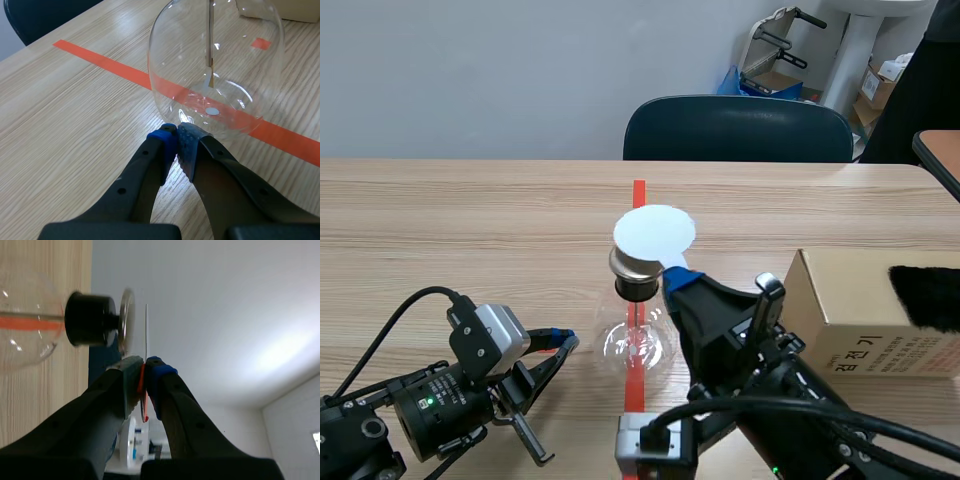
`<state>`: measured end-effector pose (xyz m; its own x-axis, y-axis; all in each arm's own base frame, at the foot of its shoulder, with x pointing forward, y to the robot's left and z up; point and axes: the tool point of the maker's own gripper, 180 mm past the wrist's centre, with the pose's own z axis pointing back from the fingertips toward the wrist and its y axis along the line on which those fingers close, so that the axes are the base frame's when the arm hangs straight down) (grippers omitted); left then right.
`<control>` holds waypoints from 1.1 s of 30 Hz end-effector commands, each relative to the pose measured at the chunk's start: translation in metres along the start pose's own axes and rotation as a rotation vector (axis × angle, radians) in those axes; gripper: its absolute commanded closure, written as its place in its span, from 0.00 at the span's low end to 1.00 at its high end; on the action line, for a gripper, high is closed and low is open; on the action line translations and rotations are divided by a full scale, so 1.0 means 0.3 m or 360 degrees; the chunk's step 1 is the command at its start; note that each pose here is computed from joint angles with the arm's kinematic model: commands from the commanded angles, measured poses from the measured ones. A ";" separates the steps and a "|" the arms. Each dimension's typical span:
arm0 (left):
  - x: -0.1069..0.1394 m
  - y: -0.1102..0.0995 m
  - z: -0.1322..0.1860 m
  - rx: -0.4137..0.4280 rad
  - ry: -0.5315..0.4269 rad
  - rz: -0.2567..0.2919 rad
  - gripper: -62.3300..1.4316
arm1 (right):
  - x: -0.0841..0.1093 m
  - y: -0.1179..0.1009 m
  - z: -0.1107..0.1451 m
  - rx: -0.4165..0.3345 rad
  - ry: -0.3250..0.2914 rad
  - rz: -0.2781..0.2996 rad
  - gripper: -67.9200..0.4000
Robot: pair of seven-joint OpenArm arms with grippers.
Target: Do the electroscope experiment
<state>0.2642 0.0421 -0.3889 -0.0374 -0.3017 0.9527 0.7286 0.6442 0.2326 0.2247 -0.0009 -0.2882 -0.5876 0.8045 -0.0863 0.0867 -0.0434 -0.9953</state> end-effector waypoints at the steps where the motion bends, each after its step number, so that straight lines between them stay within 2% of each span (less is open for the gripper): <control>1: 0.028 0.007 -0.009 0.0018 -0.0050 0.0001 0.91 | -0.042 -0.021 -0.009 -0.0037 0.0075 0.0027 0.97; 11: 0.028 0.007 -0.009 0.0018 -0.0050 0.0001 0.91 | -0.225 -0.023 0.028 -0.0040 0.0571 0.0021 0.97; 16: 0.028 0.007 -0.009 0.0018 -0.0050 0.0001 0.91 | -0.285 -0.023 0.055 -0.0041 0.0747 0.0019 0.97; 19: 0.028 0.007 -0.009 0.0018 -0.0050 0.0001 0.91 | -0.305 -0.024 0.066 -0.0042 0.0806 0.0018 0.97; 23: 0.028 0.007 -0.009 0.0018 -0.0050 0.0001 0.91 | -0.308 -0.024 0.068 -0.0042 0.0816 0.0017 0.97; 25: 0.028 0.007 -0.009 0.0018 -0.0050 0.0001 0.91 | -0.297 -0.024 0.062 -0.0042 0.0785 0.0017 0.97; 28: 0.028 0.007 -0.009 0.0018 -0.0050 0.0001 0.91 | -0.260 -0.023 0.044 -0.0041 0.0675 0.0019 0.97; 33: 0.028 0.007 -0.009 0.0018 -0.0050 0.0001 0.91 | -0.174 -0.023 0.012 -0.0039 0.0431 0.0022 0.97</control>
<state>0.2642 0.0421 -0.3889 -0.0374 -0.3017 0.9527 0.7286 0.6442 0.2326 0.2479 -0.0440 -0.2842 -0.3484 0.9346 -0.0711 0.0870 -0.0433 -0.9953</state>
